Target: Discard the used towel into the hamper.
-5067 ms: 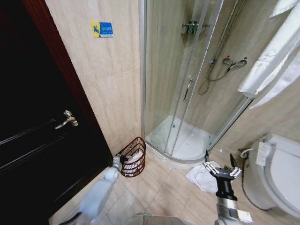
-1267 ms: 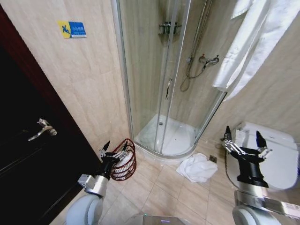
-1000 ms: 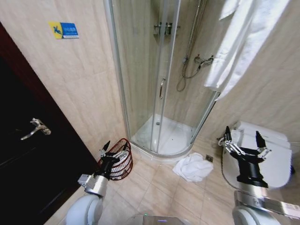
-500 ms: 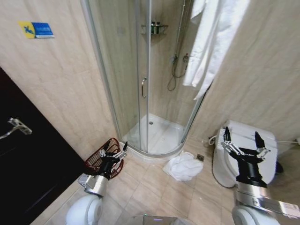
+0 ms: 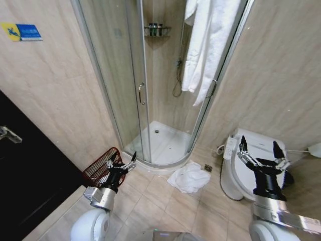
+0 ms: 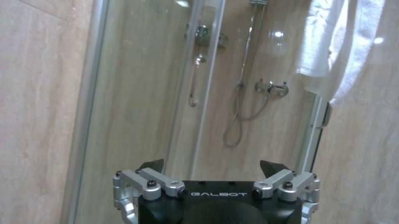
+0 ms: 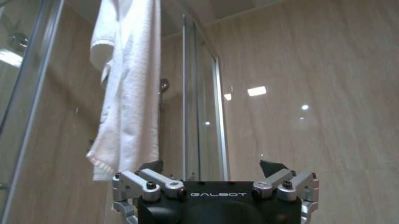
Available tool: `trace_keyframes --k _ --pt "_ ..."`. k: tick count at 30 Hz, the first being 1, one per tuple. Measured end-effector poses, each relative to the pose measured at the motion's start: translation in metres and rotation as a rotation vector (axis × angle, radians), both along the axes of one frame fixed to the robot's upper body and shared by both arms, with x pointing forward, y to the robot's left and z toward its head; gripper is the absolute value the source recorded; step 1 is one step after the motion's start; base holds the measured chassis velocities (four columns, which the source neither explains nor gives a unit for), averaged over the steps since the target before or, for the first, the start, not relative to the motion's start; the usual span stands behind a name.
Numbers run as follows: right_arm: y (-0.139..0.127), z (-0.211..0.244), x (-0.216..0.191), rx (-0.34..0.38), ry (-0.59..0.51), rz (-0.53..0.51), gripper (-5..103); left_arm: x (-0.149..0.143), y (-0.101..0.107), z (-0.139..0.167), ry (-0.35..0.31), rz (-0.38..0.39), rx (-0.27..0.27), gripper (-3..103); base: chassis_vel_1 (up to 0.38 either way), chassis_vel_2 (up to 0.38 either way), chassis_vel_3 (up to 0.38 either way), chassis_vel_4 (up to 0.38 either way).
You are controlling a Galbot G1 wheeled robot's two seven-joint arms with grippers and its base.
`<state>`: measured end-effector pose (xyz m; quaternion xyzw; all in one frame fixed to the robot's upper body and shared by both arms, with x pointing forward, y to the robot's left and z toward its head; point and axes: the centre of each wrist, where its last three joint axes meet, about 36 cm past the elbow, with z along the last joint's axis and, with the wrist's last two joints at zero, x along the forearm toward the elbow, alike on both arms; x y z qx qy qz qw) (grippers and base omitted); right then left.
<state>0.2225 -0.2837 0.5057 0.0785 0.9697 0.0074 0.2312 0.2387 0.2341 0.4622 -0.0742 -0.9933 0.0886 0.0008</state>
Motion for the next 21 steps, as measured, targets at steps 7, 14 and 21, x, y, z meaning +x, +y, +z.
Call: trace_keyframes --k 7,14,21 --pt "0.0009 0.0014 -0.0008 -0.001 -0.002 0.001 100 0.0 0.0 0.0 0.0 0.0 0.0 100 -0.132 -0.128 0.124 0.127" --pt "-0.002 0.0004 -0.001 -0.007 -0.01 -0.007 100 0.0 0.0 0.0 0.0 0.0 0.0 100 -0.094 -0.119 0.111 0.132" --pt "-0.0087 0.0014 0.0027 -0.014 -0.038 -0.016 100 0.0 0.0 0.0 0.0 0.0 0.0 100 -0.035 -0.048 0.049 0.026"
